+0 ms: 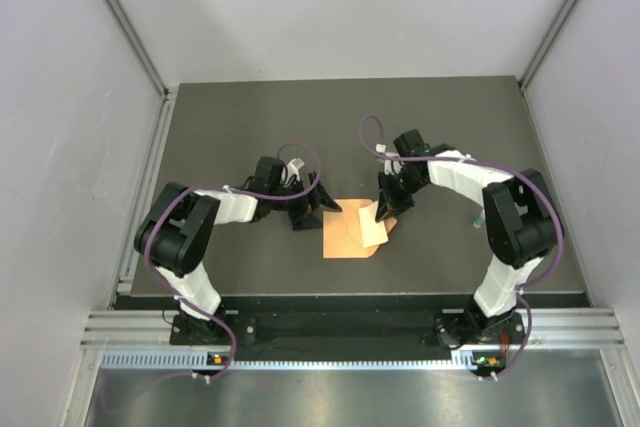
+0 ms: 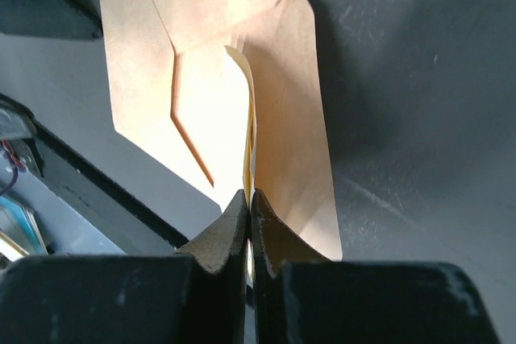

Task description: Place the letter into the envelope and seal it

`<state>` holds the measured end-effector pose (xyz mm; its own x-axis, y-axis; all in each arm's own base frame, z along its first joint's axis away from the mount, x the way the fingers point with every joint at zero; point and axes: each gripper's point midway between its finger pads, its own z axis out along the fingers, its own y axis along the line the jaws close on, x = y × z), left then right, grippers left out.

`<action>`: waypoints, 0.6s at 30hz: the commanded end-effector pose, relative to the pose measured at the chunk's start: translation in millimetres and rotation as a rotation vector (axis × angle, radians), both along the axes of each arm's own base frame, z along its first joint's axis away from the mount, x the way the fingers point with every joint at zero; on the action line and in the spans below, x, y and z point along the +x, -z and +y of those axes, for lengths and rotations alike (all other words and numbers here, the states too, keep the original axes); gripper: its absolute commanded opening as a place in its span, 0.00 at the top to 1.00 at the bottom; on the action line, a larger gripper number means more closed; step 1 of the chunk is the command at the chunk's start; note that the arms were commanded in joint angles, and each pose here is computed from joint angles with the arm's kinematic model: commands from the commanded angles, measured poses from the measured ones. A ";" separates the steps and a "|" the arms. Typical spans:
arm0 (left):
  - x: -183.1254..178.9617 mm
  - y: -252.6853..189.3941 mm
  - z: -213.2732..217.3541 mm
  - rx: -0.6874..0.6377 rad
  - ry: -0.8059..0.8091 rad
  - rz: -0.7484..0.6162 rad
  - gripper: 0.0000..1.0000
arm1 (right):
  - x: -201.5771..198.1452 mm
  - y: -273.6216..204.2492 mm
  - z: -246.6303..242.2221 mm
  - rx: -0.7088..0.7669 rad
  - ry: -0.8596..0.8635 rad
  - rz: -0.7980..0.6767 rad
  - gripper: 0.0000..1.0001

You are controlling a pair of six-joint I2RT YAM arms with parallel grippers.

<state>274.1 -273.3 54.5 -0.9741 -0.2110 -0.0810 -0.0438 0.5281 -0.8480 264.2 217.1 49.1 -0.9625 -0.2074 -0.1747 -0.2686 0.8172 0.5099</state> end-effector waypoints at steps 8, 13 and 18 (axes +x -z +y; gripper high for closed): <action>-7.0 23.5 11.6 0.076 -0.045 0.024 0.01 | -9.0 -0.1 0.9 0.031 -0.009 -0.014 1.00; -9.7 21.9 8.7 0.069 -0.048 0.040 0.01 | -9.5 9.1 6.0 0.033 0.057 0.020 1.00; -15.2 21.0 11.7 0.092 -0.058 0.035 0.01 | -13.1 11.2 6.3 0.036 0.142 0.054 1.00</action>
